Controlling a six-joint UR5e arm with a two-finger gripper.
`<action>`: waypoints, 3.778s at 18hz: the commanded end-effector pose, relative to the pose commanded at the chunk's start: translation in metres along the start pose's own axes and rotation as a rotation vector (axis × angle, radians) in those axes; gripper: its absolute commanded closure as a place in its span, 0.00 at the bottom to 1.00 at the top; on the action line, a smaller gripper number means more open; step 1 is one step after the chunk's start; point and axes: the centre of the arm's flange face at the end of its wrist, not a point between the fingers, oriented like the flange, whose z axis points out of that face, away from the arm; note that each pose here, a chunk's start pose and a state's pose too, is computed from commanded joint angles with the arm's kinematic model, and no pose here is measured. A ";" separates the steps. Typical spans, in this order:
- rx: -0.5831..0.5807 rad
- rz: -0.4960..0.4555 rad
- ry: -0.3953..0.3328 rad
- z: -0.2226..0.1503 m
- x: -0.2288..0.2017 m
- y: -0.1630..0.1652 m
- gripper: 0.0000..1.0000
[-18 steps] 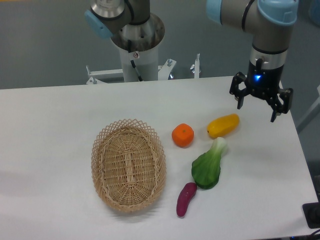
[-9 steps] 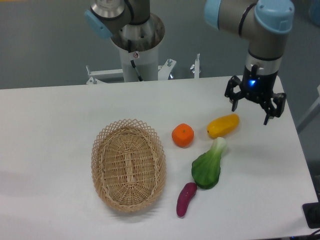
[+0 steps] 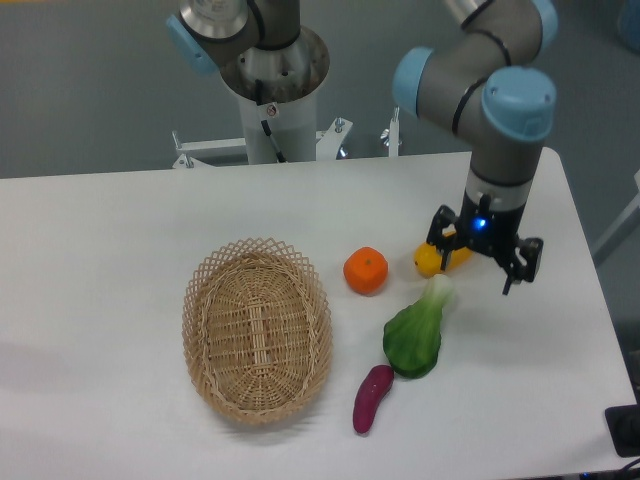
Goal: Pick up the green vegetable from the table
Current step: 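Move the open gripper down toward the leafy top of the bok choy, then close the gripper on the leafy top of the green bok choy, then lift the bok choy up off the table with the gripper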
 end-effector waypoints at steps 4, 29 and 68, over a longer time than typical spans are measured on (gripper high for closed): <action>-0.035 0.096 0.051 0.026 0.016 0.010 0.00; -0.117 0.071 0.069 0.084 0.043 0.017 0.23; 0.306 -0.074 -0.191 -0.130 0.008 -0.044 0.65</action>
